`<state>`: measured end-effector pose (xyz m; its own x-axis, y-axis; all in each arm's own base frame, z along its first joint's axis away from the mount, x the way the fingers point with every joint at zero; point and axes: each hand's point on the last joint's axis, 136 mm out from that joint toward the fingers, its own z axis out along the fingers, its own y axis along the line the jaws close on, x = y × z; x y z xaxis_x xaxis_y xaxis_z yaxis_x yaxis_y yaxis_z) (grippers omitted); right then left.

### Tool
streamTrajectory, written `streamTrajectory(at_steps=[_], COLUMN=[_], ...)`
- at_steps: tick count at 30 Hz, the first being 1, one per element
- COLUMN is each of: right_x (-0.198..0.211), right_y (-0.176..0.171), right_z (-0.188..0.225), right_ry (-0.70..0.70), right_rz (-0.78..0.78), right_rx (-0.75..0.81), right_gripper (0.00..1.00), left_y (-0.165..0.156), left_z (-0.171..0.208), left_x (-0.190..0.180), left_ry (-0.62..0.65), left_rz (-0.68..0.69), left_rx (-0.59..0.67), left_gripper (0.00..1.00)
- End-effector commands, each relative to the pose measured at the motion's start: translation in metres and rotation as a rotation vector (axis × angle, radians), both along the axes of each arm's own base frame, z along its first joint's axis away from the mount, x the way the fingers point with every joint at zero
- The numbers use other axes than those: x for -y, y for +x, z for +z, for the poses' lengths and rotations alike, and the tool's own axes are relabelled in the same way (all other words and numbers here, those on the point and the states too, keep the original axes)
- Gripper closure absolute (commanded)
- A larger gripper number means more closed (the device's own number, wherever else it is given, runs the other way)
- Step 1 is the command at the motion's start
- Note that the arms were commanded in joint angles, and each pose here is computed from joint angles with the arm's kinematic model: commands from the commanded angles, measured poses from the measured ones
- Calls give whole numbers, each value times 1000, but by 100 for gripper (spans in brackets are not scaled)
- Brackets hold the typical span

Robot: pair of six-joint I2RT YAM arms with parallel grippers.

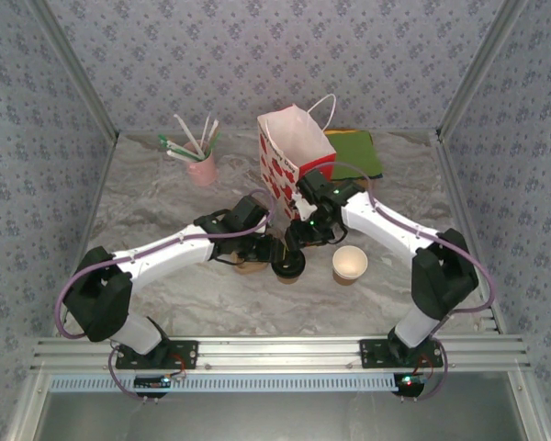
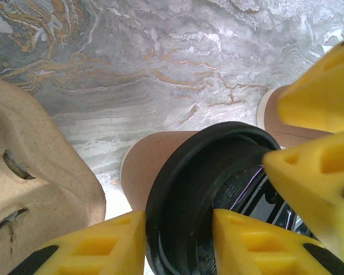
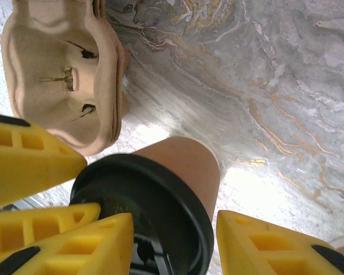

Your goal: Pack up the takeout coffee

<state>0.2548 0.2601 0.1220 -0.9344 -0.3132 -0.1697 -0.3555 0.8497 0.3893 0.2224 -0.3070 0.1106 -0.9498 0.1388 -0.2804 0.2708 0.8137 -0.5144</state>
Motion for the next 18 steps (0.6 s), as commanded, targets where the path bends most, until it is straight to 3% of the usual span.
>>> streamTrajectory(at_steps=[1, 9, 18], right_x=[-8, -6, 17], right_y=[5, 1, -30], right_z=[4, -13, -58], right_ry=[26, 6, -67], right_rz=[12, 11, 2], right_rx=[0, -36, -138], right_gripper=[57, 62, 65], left_y=[-25, -24, -25], left_z=[-44, -46, -49], left_x=[-27, -27, -26], left_ry=[183, 186, 188], left_rz=[-24, -25, -23], left_rx=[-102, -106, -110], left_gripper=[66, 67, 67])
